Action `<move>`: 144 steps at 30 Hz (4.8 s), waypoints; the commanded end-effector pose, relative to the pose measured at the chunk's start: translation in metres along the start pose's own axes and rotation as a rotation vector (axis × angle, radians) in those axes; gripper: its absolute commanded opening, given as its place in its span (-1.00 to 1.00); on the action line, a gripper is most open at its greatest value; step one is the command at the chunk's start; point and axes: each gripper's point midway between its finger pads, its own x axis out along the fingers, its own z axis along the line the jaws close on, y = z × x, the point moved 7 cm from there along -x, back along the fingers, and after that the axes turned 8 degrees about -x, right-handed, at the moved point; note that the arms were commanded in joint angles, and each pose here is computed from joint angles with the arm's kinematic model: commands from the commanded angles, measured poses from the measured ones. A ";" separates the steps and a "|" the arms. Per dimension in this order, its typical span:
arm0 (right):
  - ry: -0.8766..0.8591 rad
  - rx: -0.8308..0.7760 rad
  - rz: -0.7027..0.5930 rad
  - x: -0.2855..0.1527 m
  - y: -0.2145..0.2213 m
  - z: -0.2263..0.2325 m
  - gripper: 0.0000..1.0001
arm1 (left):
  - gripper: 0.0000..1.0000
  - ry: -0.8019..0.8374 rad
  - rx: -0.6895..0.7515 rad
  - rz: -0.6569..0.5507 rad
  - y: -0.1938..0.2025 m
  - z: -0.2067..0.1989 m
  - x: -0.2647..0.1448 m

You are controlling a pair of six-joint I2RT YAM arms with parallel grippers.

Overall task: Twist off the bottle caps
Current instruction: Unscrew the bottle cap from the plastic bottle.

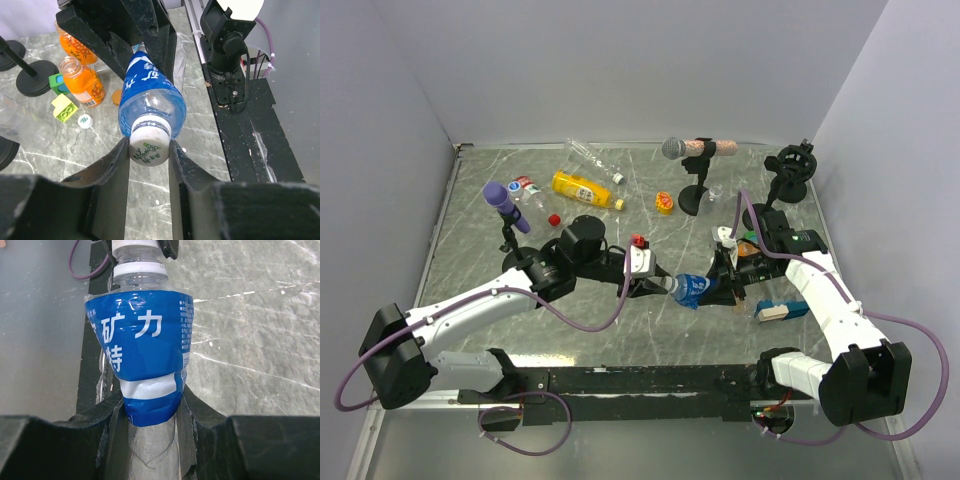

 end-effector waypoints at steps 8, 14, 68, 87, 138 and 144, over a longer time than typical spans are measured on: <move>-0.006 -0.040 -0.020 0.002 -0.003 -0.002 -0.68 | -0.99 -0.028 -0.183 -0.095 -0.025 -0.006 -0.003; -0.008 -0.035 -0.018 0.002 -0.002 -0.003 -0.68 | -0.99 -0.200 -0.646 -0.075 -0.024 -0.008 -0.004; -0.002 -0.029 -0.004 0.003 0.001 -0.005 -0.68 | 0.93 -0.191 0.069 -0.231 -0.031 -0.035 -0.056; -0.002 -0.030 -0.004 0.003 0.001 -0.005 -0.68 | 0.13 0.006 0.083 -0.050 -0.023 -0.004 -0.004; 0.000 -0.036 0.005 0.003 0.001 -0.004 -0.68 | -0.84 -0.260 -1.230 -0.084 -0.044 -0.015 0.001; -0.001 -0.041 0.002 0.003 0.000 -0.003 -0.68 | -0.06 -0.227 -1.218 -0.085 -0.043 -0.017 0.000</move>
